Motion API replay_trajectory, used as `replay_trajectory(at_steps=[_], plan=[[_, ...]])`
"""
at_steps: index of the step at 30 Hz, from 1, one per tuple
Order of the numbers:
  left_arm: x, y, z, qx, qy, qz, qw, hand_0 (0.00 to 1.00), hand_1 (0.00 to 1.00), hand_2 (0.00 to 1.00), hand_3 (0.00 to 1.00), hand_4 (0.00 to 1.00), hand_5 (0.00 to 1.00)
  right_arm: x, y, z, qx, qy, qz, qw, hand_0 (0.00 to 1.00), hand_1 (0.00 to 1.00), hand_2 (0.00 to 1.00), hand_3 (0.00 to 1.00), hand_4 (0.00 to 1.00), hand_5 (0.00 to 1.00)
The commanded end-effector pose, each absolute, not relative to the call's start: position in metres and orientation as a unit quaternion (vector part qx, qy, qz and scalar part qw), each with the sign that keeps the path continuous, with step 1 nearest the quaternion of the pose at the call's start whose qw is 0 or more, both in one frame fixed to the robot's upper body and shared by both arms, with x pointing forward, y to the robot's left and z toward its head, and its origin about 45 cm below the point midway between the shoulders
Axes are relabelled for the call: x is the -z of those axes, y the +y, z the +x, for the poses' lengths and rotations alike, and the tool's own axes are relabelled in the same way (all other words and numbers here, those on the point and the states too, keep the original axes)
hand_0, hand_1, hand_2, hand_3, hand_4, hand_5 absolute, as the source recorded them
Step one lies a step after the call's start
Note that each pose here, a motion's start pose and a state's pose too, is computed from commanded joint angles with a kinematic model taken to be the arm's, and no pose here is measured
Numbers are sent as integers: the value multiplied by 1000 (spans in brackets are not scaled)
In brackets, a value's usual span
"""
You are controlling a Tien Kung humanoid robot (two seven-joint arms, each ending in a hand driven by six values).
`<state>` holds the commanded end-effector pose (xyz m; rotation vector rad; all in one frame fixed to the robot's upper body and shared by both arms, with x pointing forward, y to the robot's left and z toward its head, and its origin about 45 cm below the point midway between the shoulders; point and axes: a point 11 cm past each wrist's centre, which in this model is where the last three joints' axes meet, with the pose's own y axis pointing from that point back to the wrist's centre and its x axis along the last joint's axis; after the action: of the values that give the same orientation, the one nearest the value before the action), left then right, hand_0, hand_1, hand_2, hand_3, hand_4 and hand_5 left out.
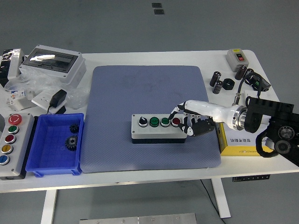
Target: Pick up the button,place it on the desk,press the button,press the button
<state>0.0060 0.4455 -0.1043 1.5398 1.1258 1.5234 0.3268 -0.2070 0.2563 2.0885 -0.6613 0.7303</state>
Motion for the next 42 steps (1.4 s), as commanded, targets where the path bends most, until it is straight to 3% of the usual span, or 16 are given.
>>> replay_trajectory(at_steps=[1, 27, 42], plan=[[104, 446, 6, -586, 433, 593, 343, 626, 620, 550, 595, 666, 159, -255, -207, 328, -288, -264, 827, 404, 32, 114, 165, 724, 267, 22], [105, 443, 8, -587, 433, 590, 347, 626, 621, 549, 594, 669, 165, -206, -224, 340, -271, -289, 795, 459, 14, 93, 149, 714, 246, 2], [106, 442, 6, -587, 435, 589, 346, 626, 620, 550, 594, 669, 167, -256, -222, 343, -246, -352, 839, 333, 13, 92, 149, 714, 246, 2]])
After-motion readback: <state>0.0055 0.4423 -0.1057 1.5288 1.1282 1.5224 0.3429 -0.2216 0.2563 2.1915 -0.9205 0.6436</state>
